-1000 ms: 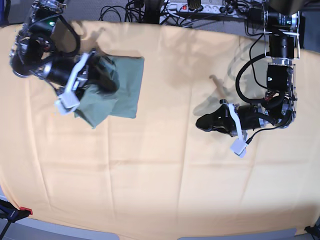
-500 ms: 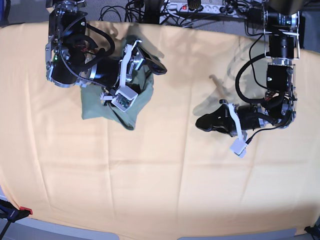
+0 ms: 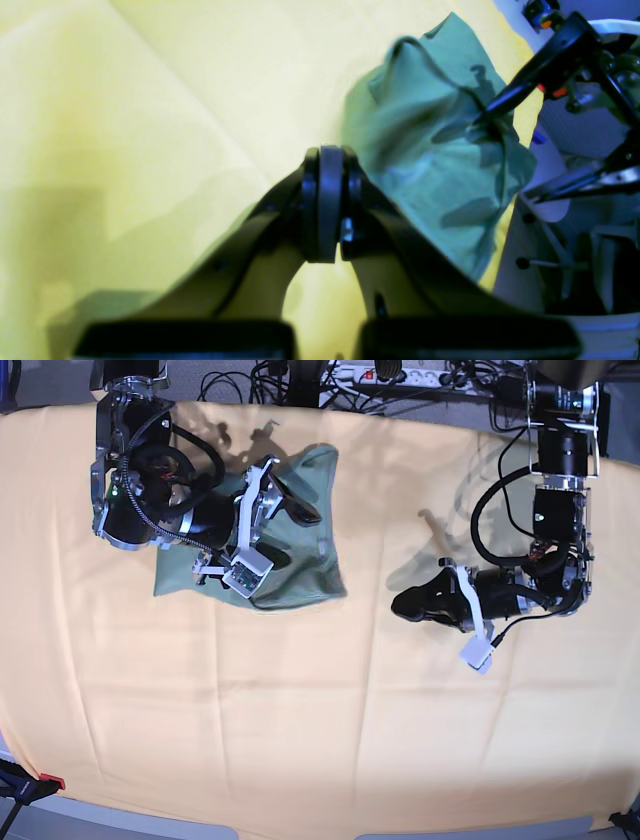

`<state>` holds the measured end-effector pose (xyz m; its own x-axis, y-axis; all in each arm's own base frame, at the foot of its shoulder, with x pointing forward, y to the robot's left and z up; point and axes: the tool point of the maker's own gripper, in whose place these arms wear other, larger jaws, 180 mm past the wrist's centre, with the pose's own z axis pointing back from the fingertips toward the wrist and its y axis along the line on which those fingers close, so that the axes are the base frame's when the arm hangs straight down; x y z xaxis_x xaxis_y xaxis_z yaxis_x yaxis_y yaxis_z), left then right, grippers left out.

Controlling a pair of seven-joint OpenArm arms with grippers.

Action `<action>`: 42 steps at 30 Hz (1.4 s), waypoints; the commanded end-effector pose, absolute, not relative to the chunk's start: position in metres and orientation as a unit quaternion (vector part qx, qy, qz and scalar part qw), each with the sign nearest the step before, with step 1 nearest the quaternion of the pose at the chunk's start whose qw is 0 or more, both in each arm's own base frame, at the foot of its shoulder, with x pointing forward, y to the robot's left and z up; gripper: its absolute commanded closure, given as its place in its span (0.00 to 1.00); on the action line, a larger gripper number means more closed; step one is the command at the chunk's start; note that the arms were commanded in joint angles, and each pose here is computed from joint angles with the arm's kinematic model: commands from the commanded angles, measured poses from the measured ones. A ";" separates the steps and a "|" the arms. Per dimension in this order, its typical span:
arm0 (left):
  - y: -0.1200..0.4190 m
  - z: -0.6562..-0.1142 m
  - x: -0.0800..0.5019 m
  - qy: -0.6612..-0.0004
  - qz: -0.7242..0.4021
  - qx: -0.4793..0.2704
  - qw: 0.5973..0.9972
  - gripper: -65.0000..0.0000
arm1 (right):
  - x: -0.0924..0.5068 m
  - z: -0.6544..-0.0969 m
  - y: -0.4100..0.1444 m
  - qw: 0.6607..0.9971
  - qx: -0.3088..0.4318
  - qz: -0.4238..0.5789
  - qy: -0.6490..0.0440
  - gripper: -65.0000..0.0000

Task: Fold the T-shirt properly
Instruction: 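Grasp the folded bundle with the left gripper and pull it toward the right gripper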

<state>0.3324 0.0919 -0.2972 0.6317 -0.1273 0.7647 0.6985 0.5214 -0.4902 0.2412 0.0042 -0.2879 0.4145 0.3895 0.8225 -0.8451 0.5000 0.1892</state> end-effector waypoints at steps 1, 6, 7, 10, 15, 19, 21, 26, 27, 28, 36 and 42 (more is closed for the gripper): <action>0.092 -0.277 0.341 -0.371 -0.263 -0.421 0.785 1.00 | 0.243 -0.277 0.008 0.770 0.318 0.394 -0.389 0.36; 0.091 -0.274 0.341 -0.373 -0.261 -0.428 0.781 1.00 | 0.249 -0.271 -0.003 0.774 0.296 0.395 -0.396 0.60; 0.091 -0.272 0.341 -0.376 -0.264 -0.429 0.778 1.00 | 0.253 -0.268 -0.007 0.776 0.289 0.391 -0.403 0.76; 0.088 -0.266 0.336 -0.371 -0.270 -0.448 0.767 1.00 | 0.273 -0.264 -0.033 0.790 0.242 0.361 -0.433 1.00; 0.070 -0.267 0.316 -0.330 -0.290 -0.490 0.753 1.00 | 0.304 -0.252 -0.087 0.794 0.156 0.318 -0.494 1.00; 0.041 -0.274 0.297 -0.297 -0.327 -0.506 0.741 1.00 | 0.318 -0.255 -0.120 0.801 0.106 0.328 -0.489 1.00; 0.024 -0.275 0.281 -0.278 -0.362 -0.509 0.730 1.00 | 0.323 -0.260 -0.128 0.807 0.105 0.327 -0.481 1.00; -0.017 -0.280 0.228 -0.235 -0.495 -0.468 0.693 1.00 | 0.342 -0.277 -0.151 0.828 0.101 0.309 -0.457 1.00; -0.025 -0.278 0.217 -0.233 -0.520 -0.463 0.679 1.00 | 0.346 -0.280 -0.155 0.832 0.102 0.304 -0.452 1.00; -0.034 -0.272 0.206 -0.236 -0.540 -0.464 0.662 1.00 | 0.349 -0.285 -0.160 0.837 0.103 0.298 -0.447 1.00; -0.069 -0.272 0.146 -0.221 -0.622 -0.461 0.593 1.00 | 0.360 -0.313 -0.173 0.861 0.112 0.300 -0.395 1.00; -0.078 -0.307 0.141 -0.232 -0.642 -0.407 0.607 1.00 | 0.356 -0.323 -0.162 0.860 0.113 0.330 -0.372 1.00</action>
<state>0.1356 -0.0746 -0.3180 0.0795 -0.6200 0.7806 0.9650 -0.1486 -0.2163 0.3446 -0.1616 -0.3401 0.5450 0.4929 0.6783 -0.6514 0.7582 -0.0276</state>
